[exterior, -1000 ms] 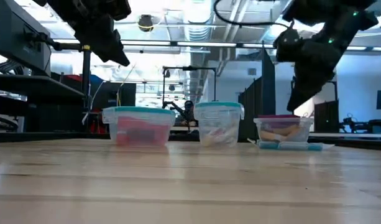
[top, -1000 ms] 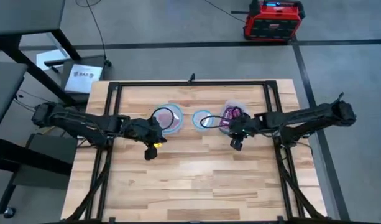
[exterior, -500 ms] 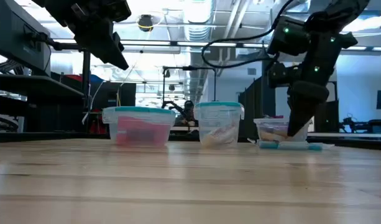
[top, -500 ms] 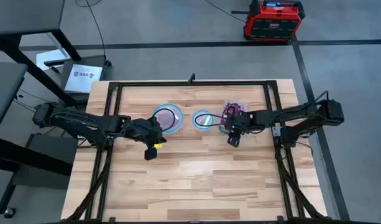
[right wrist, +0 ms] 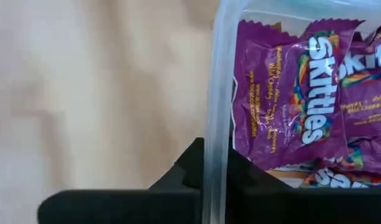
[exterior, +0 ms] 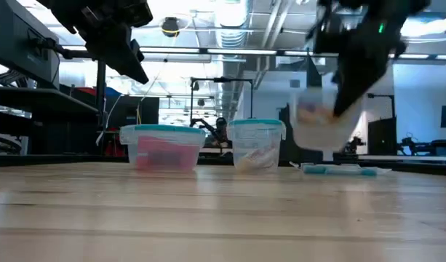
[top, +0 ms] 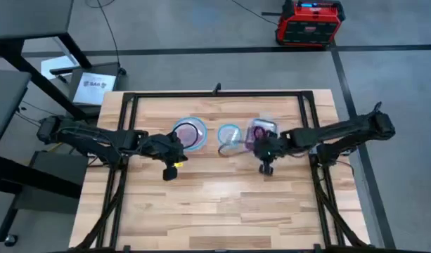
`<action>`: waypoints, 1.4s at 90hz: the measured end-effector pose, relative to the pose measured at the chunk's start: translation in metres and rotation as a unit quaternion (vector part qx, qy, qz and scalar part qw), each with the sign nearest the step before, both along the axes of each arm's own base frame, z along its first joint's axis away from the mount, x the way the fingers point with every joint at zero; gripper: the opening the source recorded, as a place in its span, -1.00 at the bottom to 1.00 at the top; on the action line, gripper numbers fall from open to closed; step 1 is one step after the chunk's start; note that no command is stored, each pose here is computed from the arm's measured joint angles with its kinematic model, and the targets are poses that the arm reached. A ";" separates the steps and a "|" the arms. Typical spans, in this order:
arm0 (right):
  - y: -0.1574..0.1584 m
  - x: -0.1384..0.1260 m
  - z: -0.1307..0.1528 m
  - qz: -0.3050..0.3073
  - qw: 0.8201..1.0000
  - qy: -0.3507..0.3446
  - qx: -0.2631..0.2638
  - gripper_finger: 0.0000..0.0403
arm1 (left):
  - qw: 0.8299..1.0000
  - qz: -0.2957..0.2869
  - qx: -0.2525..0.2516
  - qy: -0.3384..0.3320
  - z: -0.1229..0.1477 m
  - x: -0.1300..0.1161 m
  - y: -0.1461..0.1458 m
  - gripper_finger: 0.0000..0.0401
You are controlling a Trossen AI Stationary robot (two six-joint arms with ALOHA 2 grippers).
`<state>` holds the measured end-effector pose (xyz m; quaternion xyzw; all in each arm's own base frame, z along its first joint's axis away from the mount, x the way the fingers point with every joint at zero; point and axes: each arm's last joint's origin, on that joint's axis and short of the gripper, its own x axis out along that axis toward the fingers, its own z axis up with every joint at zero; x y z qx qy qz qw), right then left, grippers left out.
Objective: Sort candy
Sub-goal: Move the top right transparent bin to the center
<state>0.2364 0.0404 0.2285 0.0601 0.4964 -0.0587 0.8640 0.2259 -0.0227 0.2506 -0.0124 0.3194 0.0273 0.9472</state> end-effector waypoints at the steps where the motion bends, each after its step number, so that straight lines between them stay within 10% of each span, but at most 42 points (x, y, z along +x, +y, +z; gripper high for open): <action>1: 0.004 0.000 0.001 0.005 1.000 -0.002 0.003 -0.99 | 1.000 0.000 0.000 0.000 0.000 0.000 0.000 -1.00; 24: 0.096 0.003 -0.012 0.117 0.989 -0.069 0.058 -0.99 | 1.000 0.000 -0.001 0.000 0.000 0.000 0.000 -1.00; 72: 0.145 0.072 -0.094 0.351 0.928 -0.021 -0.120 -0.85 | 1.000 -0.006 0.009 0.000 0.000 0.000 0.000 -1.00; 112: 0.137 0.066 -0.013 0.221 0.975 -0.038 -0.009 -0.39 | 1.000 -0.001 0.001 -0.012 0.002 0.001 0.000 -1.00; 126: 0.133 0.043 0.010 0.082 0.993 -0.015 0.088 -0.35 | 0.998 -0.010 -0.032 -0.053 0.004 0.013 -0.003 -1.00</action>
